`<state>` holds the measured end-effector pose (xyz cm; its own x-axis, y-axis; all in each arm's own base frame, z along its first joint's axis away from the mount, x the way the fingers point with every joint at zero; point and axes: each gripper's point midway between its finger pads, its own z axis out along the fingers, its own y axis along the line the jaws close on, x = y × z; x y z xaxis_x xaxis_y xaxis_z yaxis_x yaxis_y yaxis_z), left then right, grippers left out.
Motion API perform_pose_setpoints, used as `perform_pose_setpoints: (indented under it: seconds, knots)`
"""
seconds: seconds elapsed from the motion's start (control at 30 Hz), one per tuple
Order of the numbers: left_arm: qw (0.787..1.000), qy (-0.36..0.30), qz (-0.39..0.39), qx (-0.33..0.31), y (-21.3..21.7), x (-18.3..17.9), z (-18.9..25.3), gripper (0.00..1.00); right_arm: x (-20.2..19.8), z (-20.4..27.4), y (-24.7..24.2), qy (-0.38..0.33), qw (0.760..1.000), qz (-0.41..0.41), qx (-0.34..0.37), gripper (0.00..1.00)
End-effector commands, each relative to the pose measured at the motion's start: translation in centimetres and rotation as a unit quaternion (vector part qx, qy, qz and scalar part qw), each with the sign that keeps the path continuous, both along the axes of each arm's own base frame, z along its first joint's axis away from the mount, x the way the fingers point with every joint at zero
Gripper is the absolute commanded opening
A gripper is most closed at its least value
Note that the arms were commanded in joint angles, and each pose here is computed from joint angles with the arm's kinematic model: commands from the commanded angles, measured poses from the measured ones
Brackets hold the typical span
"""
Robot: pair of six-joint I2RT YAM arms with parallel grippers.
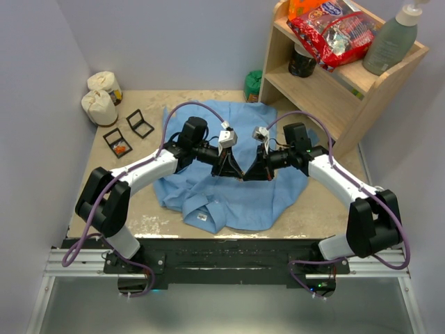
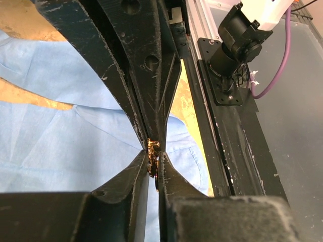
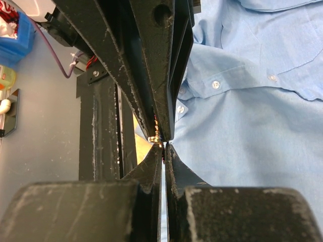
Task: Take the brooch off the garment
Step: Close the brooch.
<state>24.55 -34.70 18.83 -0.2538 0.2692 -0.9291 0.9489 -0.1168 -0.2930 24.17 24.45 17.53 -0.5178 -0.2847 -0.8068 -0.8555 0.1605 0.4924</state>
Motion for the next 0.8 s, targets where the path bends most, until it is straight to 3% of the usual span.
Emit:
perform_pose_setpoints:
  seconds: [0.0, 0.2, 0.5, 0.77]
  knots:
    - [1.000, -0.008, -0.010, -0.016, 0.1, -0.2, 1.7, 0.08, -0.1, 0.7, -0.1, -0.025, 1.000, -0.002, -0.003, 0.00]
    - [1.000, -0.003, -0.018, -0.016, -0.1, -0.4, 1.6, 0.04, -0.4, 0.5, 0.3, -0.034, 0.999, 0.005, -0.014, 0.00]
    - [1.000, -0.008, -0.022, -0.015, -0.2, -0.7, 1.7, 0.06, 0.3, -0.2, 0.4, -0.040, 0.999, -0.010, -0.036, 0.00]
    - [0.999, -0.003, -0.030, -0.016, -0.4, -0.9, 1.7, 0.00, 0.5, -0.5, 0.8, -0.044, 0.998, -0.011, -0.046, 0.00]
